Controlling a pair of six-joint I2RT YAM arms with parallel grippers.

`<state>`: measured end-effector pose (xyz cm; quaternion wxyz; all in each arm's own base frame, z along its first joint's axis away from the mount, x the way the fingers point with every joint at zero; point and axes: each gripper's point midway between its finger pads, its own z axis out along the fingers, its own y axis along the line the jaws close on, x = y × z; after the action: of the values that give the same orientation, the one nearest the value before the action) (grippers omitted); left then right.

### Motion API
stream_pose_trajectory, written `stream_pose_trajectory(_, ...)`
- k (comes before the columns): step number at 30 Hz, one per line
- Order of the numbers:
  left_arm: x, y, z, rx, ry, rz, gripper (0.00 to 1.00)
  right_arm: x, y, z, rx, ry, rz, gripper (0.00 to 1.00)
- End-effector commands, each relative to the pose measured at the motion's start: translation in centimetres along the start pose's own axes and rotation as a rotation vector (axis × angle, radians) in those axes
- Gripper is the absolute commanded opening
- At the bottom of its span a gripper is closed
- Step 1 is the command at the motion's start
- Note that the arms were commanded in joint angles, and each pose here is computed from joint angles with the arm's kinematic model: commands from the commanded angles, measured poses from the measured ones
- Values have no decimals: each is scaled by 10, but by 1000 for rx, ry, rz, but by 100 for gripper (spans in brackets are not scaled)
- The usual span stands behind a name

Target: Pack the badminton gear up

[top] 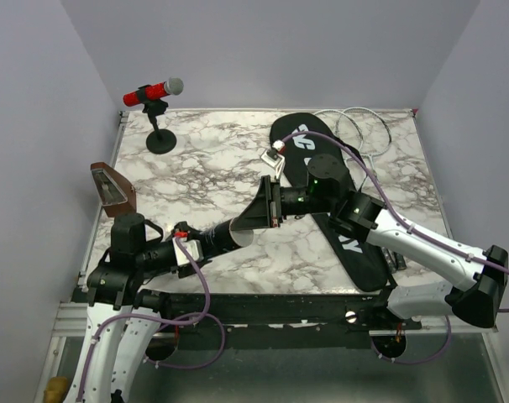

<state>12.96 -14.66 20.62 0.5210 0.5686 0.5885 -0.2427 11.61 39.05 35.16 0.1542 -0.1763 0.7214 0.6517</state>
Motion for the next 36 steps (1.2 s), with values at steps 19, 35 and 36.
stream_pose_trajectory(19,-57,4,-8,44,-157,132,36,0,-33,8,151,3,-10,40)
stream_pose_trajectory(35,5,113,18,-189,157,-182,38,-111,-20,-132,727,-586,-213,79)
stream_pose_trajectory(36,9,122,19,-206,185,-197,39,-113,-19,-139,741,-615,-213,79)
